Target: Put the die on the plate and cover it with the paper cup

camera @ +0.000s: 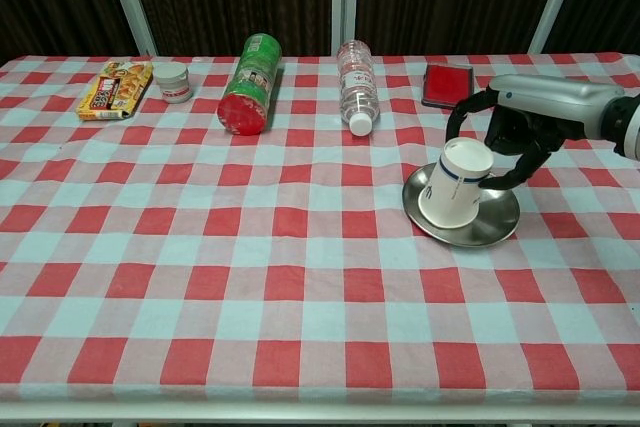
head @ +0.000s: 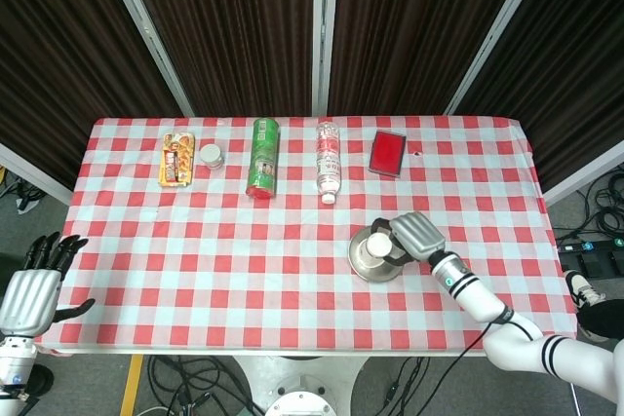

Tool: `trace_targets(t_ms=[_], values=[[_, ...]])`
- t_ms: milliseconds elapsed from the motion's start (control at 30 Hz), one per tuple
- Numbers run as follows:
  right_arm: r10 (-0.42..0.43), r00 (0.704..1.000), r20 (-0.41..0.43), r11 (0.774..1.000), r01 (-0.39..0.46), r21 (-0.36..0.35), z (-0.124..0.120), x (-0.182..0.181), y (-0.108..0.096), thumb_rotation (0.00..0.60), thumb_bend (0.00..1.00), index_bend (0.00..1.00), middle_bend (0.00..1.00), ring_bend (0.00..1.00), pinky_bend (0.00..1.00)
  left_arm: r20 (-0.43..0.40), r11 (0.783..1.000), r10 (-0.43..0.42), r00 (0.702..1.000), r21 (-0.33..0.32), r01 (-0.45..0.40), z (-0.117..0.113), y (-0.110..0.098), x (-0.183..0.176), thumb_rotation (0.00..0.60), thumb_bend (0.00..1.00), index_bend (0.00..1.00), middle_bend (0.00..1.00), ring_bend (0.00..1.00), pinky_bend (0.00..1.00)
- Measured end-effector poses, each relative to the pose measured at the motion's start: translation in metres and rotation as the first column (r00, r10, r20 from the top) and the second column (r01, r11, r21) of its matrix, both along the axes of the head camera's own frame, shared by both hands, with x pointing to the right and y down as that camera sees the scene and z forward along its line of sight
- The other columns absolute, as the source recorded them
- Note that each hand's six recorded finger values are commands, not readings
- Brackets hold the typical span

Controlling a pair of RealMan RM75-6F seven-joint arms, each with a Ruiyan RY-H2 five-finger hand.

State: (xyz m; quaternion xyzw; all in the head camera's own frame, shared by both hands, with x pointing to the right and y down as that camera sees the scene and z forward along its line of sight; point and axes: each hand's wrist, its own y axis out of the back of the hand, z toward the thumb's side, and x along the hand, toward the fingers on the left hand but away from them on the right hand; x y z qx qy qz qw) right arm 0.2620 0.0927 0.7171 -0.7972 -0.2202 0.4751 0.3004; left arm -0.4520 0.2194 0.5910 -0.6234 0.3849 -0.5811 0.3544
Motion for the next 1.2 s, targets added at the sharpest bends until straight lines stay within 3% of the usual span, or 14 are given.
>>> trace_targets(t_ms=[133, 333, 533, 667, 800, 933, 1067, 1133, 1200], values=[[0.027, 1.0, -0.014, 1.0, -0.027, -0.001, 0.003, 0.005, -0.005, 0.6, 0.24, 0.6, 0.92, 0.91, 0.97, 0.0, 1.0, -0.008, 1.0, -0.004, 0.008, 0.001, 0.001, -0.002, 0.6, 0.0, 0.15, 0.12, 0.02, 0.04], [-0.026, 1.0, 0.015, 0.999, 0.027, -0.035, 0.001, -0.007, 0.009, 0.6, 0.24, 0.6, 0.92, 0.91, 0.97, -0.002, 1.0, -0.006, 1.0, -0.002, 0.006, 0.001, 0.002, -0.001, 0.6, 0.0, 0.15, 0.12, 0.02, 0.04], [0.023, 1.0, -0.009, 0.999, -0.023, 0.029, 0.0, 0.004, -0.009, 0.6, 0.24, 0.6, 0.92, 0.91, 0.97, -0.002, 1.0, -0.013, 1.0, 0.0, 0.013, 0.0, 0.003, -0.002, 0.6, 0.0, 0.14, 0.12, 0.02, 0.04], [0.051, 0.998, 0.036, 0.998, -0.053, 0.046, -0.01, 0.002, -0.014, 0.6, 0.24, 0.59, 0.92, 0.91, 0.97, -0.001, 1.0, -0.01, 1.0, -0.002, 0.01, 0.001, 0.002, -0.002, 0.6, 0.0, 0.15, 0.12, 0.02, 0.04], [0.109, 0.992, 0.063, 0.989, -0.115, 0.091, -0.023, 0.01, -0.033, 0.6, 0.24, 0.57, 0.92, 0.9, 0.97, -0.001, 1.0, -0.001, 1.0, 0.007, 0.001, -0.001, -0.001, 0.0, 0.6, 0.0, 0.14, 0.12, 0.02, 0.04], [0.174, 0.984, 0.026, 0.979, -0.176, 0.104, -0.019, 0.026, -0.051, 0.6, 0.24, 0.45, 0.92, 0.9, 0.97, -0.002, 1.0, 0.001, 1.0, 0.007, -0.001, -0.001, -0.001, 0.0, 0.6, 0.0, 0.15, 0.12, 0.02, 0.04], [0.208, 0.977, -0.051, 0.975, -0.203, 0.088, -0.005, 0.04, -0.061, 0.6, 0.23, 0.14, 0.9, 0.88, 0.96, -0.002, 1.0, -0.002, 1.0, 0.002, 0.002, 0.0, -0.001, 0.0, 0.6, 0.0, 0.15, 0.12, 0.02, 0.04], [0.204, 0.975, -0.09, 0.978, -0.199, 0.065, 0.005, 0.042, -0.061, 0.6, 0.21, 0.04, 0.9, 0.88, 0.96, -0.002, 1.0, -0.003, 1.0, 0.003, 0.003, 0.0, -0.001, 0.0, 0.6, 0.0, 0.15, 0.12, 0.02, 0.04], [0.195, 0.974, -0.113, 0.98, -0.191, 0.049, 0.011, 0.04, -0.058, 0.6, 0.21, 0.01, 0.89, 0.87, 0.96, -0.001, 1.0, -0.002, 1.0, 0.002, 0.002, 0.0, -0.001, 0.001, 0.6, 0.0, 0.15, 0.12, 0.02, 0.04]])
